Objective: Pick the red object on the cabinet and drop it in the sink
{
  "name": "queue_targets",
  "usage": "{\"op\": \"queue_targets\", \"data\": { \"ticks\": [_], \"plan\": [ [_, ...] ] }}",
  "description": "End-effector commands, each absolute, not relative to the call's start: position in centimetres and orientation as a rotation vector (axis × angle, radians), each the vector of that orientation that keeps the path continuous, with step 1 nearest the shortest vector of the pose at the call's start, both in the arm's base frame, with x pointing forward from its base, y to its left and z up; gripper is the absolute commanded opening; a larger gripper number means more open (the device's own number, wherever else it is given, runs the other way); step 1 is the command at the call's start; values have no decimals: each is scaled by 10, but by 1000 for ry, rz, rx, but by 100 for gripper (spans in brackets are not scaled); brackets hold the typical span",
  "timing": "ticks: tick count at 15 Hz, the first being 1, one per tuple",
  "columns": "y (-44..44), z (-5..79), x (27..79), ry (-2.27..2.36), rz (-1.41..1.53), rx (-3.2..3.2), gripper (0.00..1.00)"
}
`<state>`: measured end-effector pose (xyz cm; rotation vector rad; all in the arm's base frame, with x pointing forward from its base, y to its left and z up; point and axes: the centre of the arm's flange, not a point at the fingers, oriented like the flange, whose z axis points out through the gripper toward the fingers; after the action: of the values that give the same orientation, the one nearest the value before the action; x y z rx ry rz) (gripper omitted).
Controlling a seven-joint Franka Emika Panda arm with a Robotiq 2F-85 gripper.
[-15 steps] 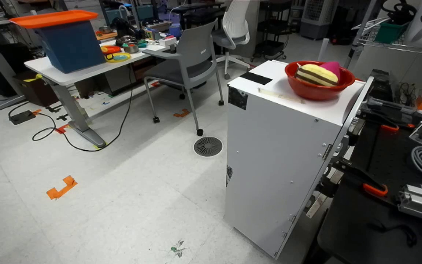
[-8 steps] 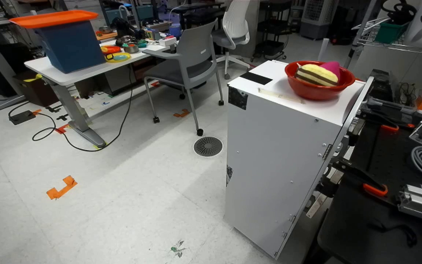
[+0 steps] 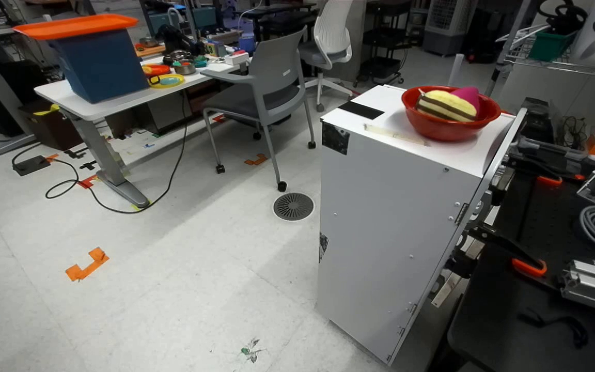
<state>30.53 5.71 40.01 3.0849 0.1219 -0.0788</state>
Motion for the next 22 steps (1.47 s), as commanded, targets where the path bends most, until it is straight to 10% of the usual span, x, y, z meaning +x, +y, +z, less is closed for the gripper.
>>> {"op": "queue_targets", "data": {
  "ticks": [1, 22],
  "plan": [
    [16, 396, 315, 153, -134, 3105, 100],
    [-29, 401, 352, 93, -195, 3147, 100]
  ]
}}
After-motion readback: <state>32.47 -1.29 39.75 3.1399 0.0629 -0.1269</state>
